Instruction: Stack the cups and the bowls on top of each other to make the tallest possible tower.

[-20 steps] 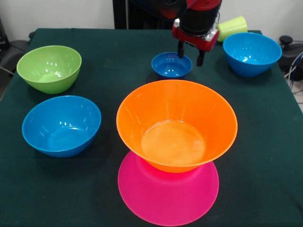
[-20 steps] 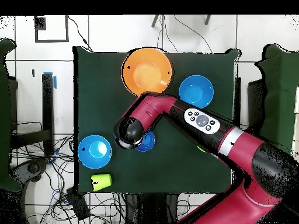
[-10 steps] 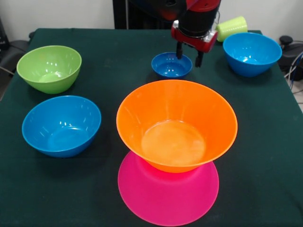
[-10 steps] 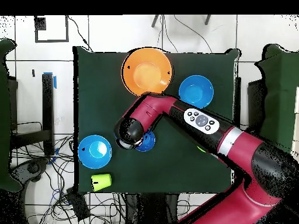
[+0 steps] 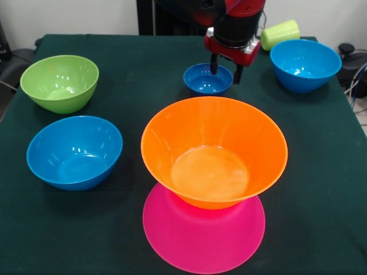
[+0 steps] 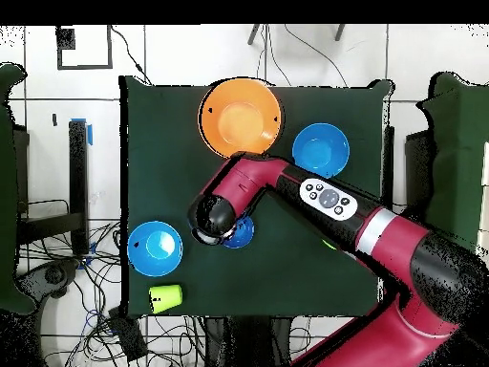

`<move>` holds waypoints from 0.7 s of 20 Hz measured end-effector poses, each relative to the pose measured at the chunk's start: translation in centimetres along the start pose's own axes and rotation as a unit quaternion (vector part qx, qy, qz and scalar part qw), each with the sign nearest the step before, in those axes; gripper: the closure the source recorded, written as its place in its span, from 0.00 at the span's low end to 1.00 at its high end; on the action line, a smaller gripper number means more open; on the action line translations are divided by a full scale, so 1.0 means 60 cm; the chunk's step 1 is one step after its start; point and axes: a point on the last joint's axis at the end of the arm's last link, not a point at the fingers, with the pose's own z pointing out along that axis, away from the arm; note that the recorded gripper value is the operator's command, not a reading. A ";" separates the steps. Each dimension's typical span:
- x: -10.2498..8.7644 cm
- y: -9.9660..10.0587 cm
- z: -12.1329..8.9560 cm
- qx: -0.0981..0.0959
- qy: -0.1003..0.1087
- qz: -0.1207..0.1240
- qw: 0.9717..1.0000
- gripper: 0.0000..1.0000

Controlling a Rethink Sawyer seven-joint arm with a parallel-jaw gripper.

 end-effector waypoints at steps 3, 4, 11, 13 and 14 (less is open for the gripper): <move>0.000 -0.001 0.006 0.000 -0.003 -0.003 1.000 0.00; 0.000 -0.002 0.007 0.000 -0.003 -0.004 1.000 0.00; -0.007 -0.009 0.011 0.001 -0.010 -0.005 1.000 0.00; -0.009 -0.010 0.012 0.001 -0.011 -0.005 1.000 0.00; -0.010 -0.011 0.013 0.001 -0.012 -0.004 1.000 0.00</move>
